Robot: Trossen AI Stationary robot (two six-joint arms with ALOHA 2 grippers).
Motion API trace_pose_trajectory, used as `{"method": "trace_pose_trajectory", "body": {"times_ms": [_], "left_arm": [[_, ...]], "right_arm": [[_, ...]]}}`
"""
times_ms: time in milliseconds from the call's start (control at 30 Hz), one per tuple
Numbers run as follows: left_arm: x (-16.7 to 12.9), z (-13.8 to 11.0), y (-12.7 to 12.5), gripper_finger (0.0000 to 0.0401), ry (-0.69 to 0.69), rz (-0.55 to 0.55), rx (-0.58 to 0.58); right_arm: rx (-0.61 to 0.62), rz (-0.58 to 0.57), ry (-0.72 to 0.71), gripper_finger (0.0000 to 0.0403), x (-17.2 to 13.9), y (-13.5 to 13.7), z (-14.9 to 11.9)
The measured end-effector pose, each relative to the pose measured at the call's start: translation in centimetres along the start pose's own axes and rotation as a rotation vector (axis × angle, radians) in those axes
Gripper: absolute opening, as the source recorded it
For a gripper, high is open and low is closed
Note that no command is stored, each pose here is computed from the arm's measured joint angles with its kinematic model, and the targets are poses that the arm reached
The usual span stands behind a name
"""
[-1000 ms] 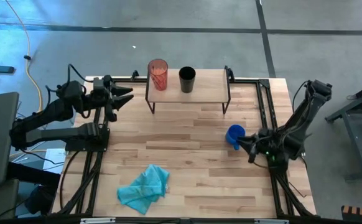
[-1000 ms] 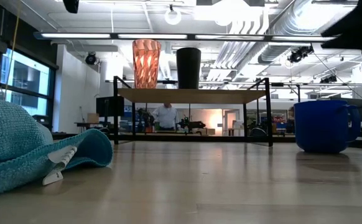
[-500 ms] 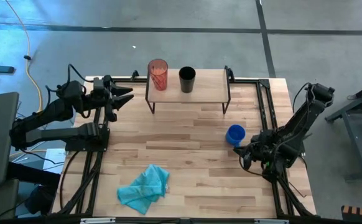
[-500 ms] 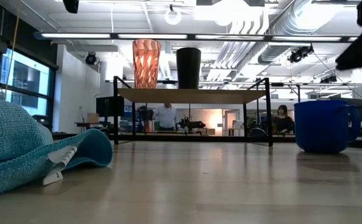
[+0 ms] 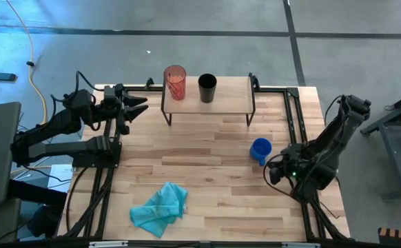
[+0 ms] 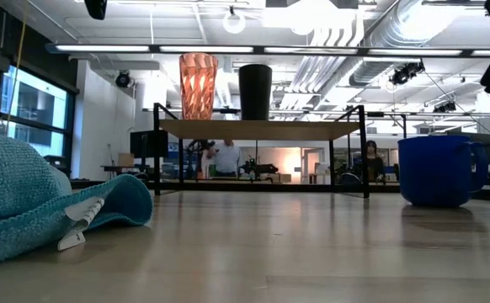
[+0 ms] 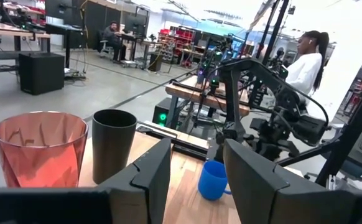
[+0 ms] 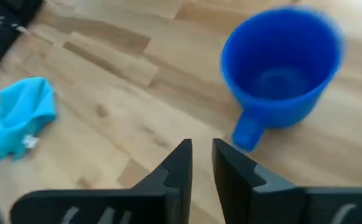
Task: Stack small to large cups/mugs on shelf
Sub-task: Put the blue mug on the shelf
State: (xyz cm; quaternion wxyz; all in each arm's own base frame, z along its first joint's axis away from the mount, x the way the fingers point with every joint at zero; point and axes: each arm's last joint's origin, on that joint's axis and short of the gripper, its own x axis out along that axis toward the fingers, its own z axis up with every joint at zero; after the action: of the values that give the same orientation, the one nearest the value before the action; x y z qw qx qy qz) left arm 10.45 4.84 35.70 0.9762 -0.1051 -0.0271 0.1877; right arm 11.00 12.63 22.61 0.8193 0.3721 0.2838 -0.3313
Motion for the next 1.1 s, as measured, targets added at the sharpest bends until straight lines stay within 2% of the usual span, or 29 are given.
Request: {"method": "trace_pose_trajectory", "body": {"times_ms": [100, 333, 800, 1100], "left_arm": [[0.0, 0.0, 0.0, 0.0138, 0.001, 0.000, 0.000], [0.0, 0.0, 0.0, 0.0138, 0.001, 0.000, 0.000], [0.0, -0.2, 0.0, 0.0138, 0.019, -0.013, -0.028], [0.0, -0.2, 0.0, 0.0138, 0.019, -0.015, -0.027]], "right_arm": [[0.041, 0.013, 0.009, 0.0077, 0.4, 0.4, -0.3], [0.060, -0.057, -0.005, 0.0126, 1.6, 0.7, -0.4], [0.096, -0.218, 0.000, 0.0130, 4.1, 1.1, -0.3], [0.098, -0.253, 0.006, 0.0130, 5.4, 1.6, -1.4]]}}
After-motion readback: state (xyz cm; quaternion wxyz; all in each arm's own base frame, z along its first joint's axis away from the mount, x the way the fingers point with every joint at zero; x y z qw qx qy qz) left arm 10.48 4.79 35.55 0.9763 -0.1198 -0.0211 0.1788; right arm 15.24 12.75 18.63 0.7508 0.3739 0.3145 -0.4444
